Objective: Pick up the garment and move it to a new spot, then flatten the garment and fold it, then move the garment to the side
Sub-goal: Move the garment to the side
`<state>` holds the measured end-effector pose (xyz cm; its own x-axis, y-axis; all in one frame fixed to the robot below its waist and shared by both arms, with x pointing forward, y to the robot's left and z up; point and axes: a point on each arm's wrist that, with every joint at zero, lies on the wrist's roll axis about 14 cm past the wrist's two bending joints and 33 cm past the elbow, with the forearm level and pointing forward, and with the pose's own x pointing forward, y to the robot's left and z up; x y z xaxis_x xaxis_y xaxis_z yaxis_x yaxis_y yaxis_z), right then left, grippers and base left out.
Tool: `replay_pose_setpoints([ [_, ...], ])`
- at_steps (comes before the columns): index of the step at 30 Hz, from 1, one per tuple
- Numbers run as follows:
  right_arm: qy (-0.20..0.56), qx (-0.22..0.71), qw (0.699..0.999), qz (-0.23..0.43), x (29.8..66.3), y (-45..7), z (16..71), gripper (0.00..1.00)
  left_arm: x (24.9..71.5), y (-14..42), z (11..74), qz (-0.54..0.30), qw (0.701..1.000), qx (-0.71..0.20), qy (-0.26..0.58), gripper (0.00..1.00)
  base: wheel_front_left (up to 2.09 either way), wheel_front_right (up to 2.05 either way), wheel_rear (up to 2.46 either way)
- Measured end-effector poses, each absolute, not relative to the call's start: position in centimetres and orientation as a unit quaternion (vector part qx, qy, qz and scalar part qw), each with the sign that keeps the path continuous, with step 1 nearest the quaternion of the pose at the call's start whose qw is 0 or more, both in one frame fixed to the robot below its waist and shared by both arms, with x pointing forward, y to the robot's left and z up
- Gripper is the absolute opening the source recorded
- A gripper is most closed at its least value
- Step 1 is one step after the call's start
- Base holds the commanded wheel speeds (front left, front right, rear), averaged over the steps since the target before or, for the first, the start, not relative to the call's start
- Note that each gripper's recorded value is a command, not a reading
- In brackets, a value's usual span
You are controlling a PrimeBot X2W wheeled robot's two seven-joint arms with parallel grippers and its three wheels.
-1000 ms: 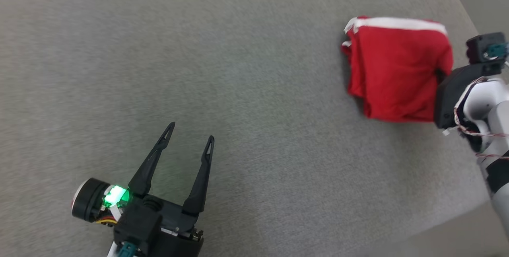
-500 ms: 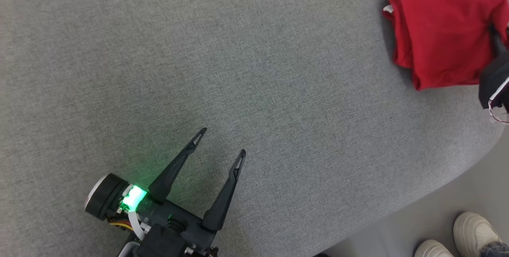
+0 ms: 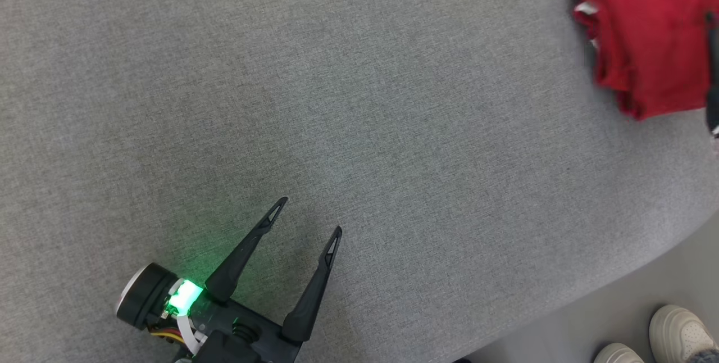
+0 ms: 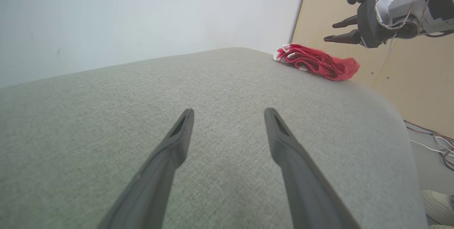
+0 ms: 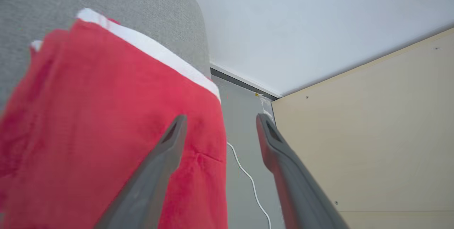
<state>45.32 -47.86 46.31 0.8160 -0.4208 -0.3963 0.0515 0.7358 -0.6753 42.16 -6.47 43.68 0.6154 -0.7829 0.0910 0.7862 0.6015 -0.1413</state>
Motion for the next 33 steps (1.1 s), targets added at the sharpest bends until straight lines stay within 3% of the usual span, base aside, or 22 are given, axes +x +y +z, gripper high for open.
replay_pose_setpoints([
  [7,0.251,-0.34,0.9,-0.104,46.4,-45.6,45.9,1.0,42.3,-6.3,44.1,-0.428,0.899,-0.091,-0.015,1.0,0.0,0.0,0.0],
  [13,0.156,-0.273,0.945,-0.095,47.1,-41.9,48.2,1.0,42.7,-5.8,45.5,-0.398,0.911,-0.102,-0.022,1.0,0.0,0.0,0.0],
  [25,0.018,-0.089,0.99,-0.106,41.0,-36.4,51.1,1.0,43.8,2.9,46.9,-0.23,0.969,-0.092,-0.005,1.0,0.0,0.0,0.0],
  [33,-0.007,-0.02,0.997,-0.076,37.1,-31.7,50.7,1.0,41.4,9.4,48.3,-0.129,0.989,-0.076,-0.011,1.0,0.0,0.0,0.0],
])
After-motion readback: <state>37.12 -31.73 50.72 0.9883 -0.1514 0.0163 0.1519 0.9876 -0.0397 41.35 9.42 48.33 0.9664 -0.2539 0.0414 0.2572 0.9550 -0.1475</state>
